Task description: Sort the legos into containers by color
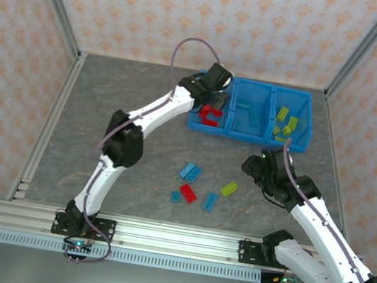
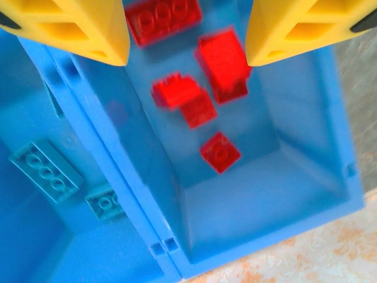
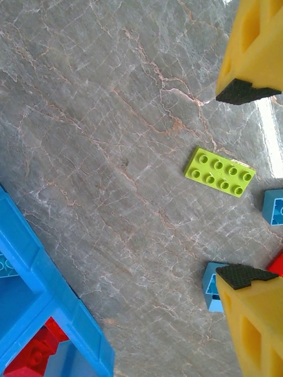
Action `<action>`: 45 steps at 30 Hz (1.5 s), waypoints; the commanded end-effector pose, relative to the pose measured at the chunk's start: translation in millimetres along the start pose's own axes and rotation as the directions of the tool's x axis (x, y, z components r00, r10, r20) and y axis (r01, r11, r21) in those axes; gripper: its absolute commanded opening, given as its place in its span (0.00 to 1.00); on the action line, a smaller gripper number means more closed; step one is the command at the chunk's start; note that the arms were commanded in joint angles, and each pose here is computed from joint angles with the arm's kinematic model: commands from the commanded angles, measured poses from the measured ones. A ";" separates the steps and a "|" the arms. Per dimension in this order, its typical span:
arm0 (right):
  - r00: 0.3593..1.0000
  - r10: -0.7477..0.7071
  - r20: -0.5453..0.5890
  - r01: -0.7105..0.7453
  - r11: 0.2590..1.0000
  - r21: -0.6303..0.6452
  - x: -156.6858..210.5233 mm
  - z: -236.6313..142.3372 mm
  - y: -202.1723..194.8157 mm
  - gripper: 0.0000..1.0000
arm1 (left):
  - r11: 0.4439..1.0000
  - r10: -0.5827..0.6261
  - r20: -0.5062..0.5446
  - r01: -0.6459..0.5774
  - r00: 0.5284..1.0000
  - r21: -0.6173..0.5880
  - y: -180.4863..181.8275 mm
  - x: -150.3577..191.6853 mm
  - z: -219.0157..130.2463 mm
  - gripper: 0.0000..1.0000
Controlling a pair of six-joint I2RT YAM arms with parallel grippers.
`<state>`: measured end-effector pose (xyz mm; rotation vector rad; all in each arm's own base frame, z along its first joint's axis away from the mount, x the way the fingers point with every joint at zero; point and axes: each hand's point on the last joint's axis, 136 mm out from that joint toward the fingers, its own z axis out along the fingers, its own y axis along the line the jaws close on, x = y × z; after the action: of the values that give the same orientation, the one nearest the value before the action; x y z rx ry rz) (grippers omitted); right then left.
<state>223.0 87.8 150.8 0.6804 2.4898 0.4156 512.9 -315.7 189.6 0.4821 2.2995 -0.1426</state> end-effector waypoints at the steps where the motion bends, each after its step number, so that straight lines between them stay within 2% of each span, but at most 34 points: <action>1: 0.999 0.029 -0.045 -0.029 1.000 0.010 8.0 10.0 0.5 0.74 | 0.995 -0.049 0.229 0.027 0.972 0.100 -14.4 -45.9 -111.5 0.55; 3: 0.995 0.028 -0.094 -0.026 0.999 0.023 17.5 20.9 1.6 0.74 | 0.993 -0.029 0.284 -0.005 0.958 0.117 -20.3 -33.3 -152.6 0.55; 7: 0.981 0.004 -0.195 0.011 0.997 0.075 38.8 45.5 5.5 0.74 | 0.982 0.089 0.334 -0.138 0.939 0.126 -30.5 18.5 -216.0 0.56; 13: 0.958 -0.031 -0.286 0.082 0.982 0.168 61.9 80.0 9.0 0.73 | 0.907 0.325 0.359 -0.396 0.875 0.143 -21.1 103.0 -275.3 0.62; 15: 0.950 -0.019 -0.311 0.088 0.973 0.212 67.8 91.4 2.8 0.73 | 0.847 0.445 0.339 -0.512 0.829 0.141 -17.7 133.0 -279.7 0.68; 18: 0.940 0.000 -0.341 0.095 0.960 0.263 77.4 107.5 -5.3 0.69 | 0.694 0.664 0.257 -0.707 0.702 0.137 -12.2 184.6 -262.2 0.79; 21: 0.930 0.019 -0.366 0.099 0.949 0.300 84.3 116.2 -11.3 0.64 | 0.685 0.685 0.254 -0.722 0.683 0.095 -9.1 198.0 -239.2 0.83; 23: 0.929 0.027 -0.369 0.099 0.943 0.319 87.8 120.0 -16.4 0.57 | 0.636 0.705 0.267 -0.753 0.656 0.170 -18.4 209.7 -239.1 0.89; 28: 0.934 0.066 -0.351 0.066 0.934 0.351 89.2 121.3 -23.2 0.32 | 0.615 0.726 0.237 -0.764 0.646 0.198 -17.2 227.8 -228.6 0.94; 32: 0.964 0.061 -0.260 0.026 0.948 0.316 65.8 111.2 -7.8 0.29 | 0.584 0.720 0.306 -0.782 0.623 0.220 -25.3 236.8 -233.4 1.00; 35: 0.986 0.028 -0.165 0.022 0.957 0.289 34.4 95.3 6.3 0.28 | 0.518 0.759 0.327 -0.826 0.563 0.222 -25.3 249.1 -237.7 1.00; 40: 0.997 0.002 0.071 -0.021 0.963 0.270 -48.3 58.3 13.2 0.27 | 0.529 0.749 0.353 -0.827 0.560 0.189 -21.7 244.7 -245.5 1.00; 45: 0.954 0.020 0.300 -0.092 0.969 0.230 -144.5 30.1 11.2 0.27 | 0.526 0.737 0.379 -0.827 0.560 0.199 -26.3 246.6 -245.3 1.00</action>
<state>326.9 60.7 158.0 0.9028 2.3819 0.1691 184.1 -202.7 185.9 1.5606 1.6130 -0.1314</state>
